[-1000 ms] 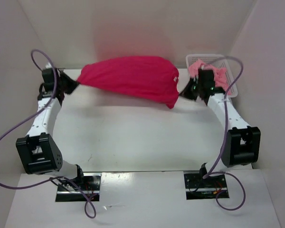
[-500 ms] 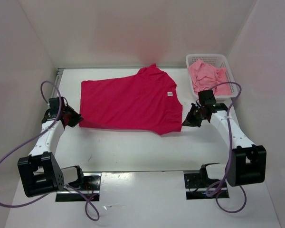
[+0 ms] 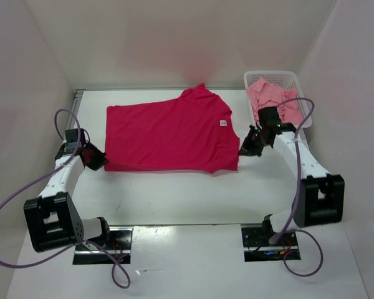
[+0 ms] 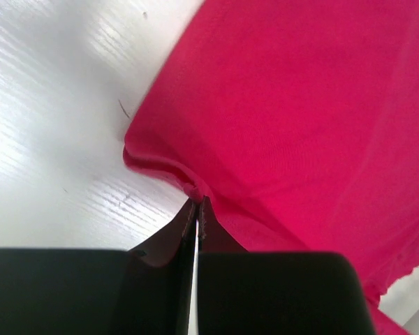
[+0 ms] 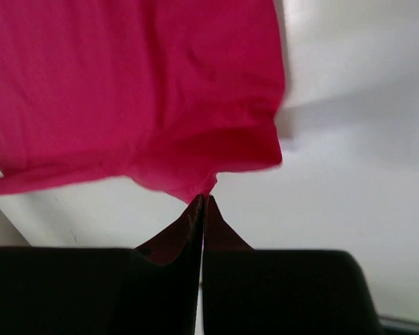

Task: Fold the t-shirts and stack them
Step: Flatten out the tshirt, then fold the flattened tshirt in 1/3 of the way

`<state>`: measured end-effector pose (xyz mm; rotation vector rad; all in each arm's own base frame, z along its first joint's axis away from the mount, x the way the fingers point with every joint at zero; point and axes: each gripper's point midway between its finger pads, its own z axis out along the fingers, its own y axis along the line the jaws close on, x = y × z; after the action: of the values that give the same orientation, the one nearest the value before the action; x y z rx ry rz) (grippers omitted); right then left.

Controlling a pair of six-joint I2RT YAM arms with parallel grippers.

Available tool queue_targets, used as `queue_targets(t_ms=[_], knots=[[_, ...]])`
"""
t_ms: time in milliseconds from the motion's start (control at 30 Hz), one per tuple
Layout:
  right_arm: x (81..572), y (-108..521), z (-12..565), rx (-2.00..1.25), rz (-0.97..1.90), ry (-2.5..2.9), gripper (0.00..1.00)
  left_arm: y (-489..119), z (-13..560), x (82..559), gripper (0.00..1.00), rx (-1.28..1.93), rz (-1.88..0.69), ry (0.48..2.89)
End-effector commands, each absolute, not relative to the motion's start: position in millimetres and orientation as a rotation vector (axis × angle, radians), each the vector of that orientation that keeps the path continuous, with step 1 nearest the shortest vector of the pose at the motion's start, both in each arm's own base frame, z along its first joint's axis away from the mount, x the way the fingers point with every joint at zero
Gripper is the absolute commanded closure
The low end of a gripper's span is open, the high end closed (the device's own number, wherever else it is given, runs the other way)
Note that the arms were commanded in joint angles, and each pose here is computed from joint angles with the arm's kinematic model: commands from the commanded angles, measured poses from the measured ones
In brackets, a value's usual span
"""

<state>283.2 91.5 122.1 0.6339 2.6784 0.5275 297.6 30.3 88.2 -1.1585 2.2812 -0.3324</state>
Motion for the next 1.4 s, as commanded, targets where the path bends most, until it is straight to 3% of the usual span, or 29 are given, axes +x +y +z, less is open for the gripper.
queue_targets(t_ms=[0, 200, 433, 1033, 1100, 1133, 1200, 1367], knots=[[357.4, 90.5, 141.6, 0.552, 0.513, 2.515, 1.00, 37.3, 90.2, 317.2, 1.00, -1.154, -0.336, 2.264], [413.3, 86.8, 138.6, 0.524, 0.449, 2.493, 1.00, 45.8, 105.5, 343.1, 1.00, -1.136, -0.340, 2.202], [470.8, 97.7, 147.9, 0.483, 0.436, 2.449, 1.00, 52.4, 84.2, 363.4, 1.00, -1.181, -0.330, 2.221], [553.3, 118.5, 122.5, 0.449, 0.339, 2.434, 1.00, 66.2, 49.0, 414.8, 1.00, -1.224, -0.329, 2.245], [560.2, 117.8, 126.3, 0.450, 0.332, 2.415, 0.99, 67.9, 51.1, 421.0, 0.92, -1.215, -0.333, 2.231], [562.3, 118.2, 125.4, 0.450, 0.332, 2.413, 0.97, 71.0, 55.8, 426.7, 0.81, -1.218, -0.329, 2.203], [567.0, 124.6, 137.5, 0.444, 0.351, 2.385, 0.92, 76.2, 61.2, 428.9, 0.76, -1.231, -0.333, 2.173], [570.7, 125.3, 171.8, 0.431, 0.376, 2.317, 0.76, 94.0, 87.2, 419.6, 0.53, -1.256, -0.321, 2.108]])
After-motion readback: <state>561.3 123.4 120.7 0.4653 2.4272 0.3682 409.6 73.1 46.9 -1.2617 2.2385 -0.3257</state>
